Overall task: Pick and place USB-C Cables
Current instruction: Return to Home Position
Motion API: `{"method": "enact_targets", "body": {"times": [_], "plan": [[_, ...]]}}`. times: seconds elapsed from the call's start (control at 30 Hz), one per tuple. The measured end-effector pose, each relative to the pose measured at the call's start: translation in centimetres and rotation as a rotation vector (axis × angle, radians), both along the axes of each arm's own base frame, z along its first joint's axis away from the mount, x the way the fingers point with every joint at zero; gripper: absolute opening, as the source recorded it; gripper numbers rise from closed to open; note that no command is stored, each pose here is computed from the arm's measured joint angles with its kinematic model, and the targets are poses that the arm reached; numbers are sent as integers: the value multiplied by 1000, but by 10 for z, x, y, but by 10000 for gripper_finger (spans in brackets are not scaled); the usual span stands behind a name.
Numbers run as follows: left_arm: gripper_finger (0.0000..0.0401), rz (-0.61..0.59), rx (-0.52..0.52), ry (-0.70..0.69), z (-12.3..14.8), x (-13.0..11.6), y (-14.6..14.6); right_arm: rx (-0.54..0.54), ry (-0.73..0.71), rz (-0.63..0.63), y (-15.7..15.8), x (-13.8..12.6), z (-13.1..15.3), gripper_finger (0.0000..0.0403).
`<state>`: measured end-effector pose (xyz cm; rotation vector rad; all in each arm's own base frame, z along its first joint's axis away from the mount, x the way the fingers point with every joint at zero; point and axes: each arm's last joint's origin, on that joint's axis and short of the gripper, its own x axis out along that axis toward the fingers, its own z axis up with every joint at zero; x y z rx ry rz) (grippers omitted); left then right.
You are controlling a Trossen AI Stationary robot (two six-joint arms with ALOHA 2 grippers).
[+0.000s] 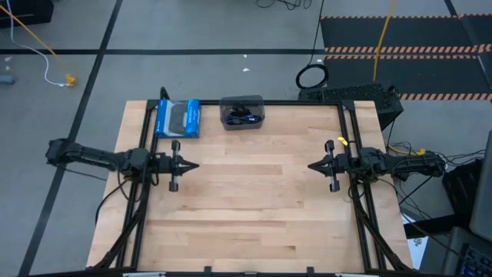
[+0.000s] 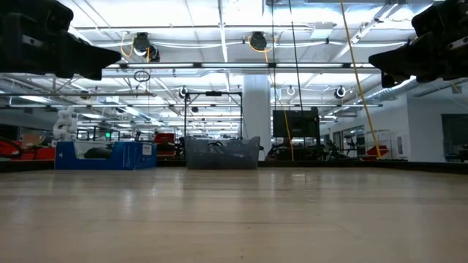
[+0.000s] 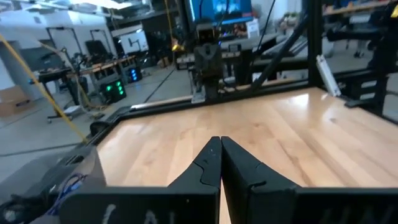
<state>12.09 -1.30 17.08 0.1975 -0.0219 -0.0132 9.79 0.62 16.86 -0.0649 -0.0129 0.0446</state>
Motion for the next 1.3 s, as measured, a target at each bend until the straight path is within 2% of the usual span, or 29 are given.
{"method": "enact_targets", "body": {"times": [0.33, 0.67, 1.0, 1.3], "plan": [[4, -41, 17, -117, 11, -9, 11, 0, -1, 1, 0, 0, 0, 0], [3, -29, 36, -133, 11, -20, 14, 0, 1, 1, 0, 0, 0, 0], [3, -25, -56, -7, -2, -24, 15, -1, 2, 2, 0, 0, 0, 0], [7, -23, -48, -4, -2, -24, 15, -1, 3, 2, 0, 0, 0, 0]]}}
